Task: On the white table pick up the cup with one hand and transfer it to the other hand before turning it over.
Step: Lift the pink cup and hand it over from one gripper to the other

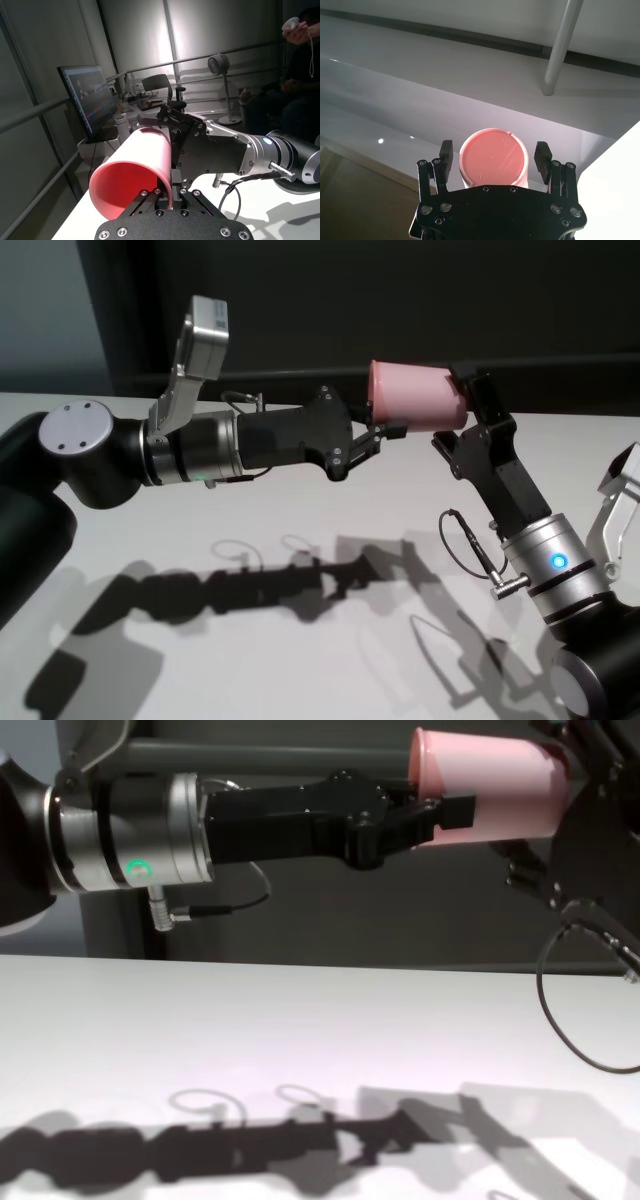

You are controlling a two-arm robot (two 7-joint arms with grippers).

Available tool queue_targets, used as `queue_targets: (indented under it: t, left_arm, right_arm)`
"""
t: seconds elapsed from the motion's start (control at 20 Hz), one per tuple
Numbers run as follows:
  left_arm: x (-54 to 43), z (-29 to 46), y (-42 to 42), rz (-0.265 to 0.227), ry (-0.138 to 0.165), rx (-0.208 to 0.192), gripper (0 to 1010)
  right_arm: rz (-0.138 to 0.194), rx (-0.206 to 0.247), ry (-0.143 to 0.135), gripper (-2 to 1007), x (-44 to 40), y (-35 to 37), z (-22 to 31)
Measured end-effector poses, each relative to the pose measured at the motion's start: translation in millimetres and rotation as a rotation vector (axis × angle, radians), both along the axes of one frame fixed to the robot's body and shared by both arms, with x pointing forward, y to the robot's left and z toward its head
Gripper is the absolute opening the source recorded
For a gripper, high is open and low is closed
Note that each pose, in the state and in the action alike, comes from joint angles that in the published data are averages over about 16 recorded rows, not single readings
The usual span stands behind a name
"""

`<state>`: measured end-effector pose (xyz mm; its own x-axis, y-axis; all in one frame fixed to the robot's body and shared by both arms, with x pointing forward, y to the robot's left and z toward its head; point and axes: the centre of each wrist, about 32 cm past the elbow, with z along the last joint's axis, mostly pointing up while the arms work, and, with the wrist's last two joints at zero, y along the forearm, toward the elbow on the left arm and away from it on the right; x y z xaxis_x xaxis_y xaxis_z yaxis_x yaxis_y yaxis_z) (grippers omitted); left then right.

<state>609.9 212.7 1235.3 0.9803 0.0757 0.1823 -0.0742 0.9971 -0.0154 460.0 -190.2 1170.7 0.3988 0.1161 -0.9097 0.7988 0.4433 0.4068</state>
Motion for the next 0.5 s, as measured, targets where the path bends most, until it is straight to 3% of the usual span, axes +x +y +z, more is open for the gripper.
queue_targets:
  t: [0.5]
  left_arm:
    - [0.0,0.0,0.0,0.0,0.0,0.0,50]
  right_arm:
    - [-0.001,0.001,0.001,836,0.1,0.0,-0.1]
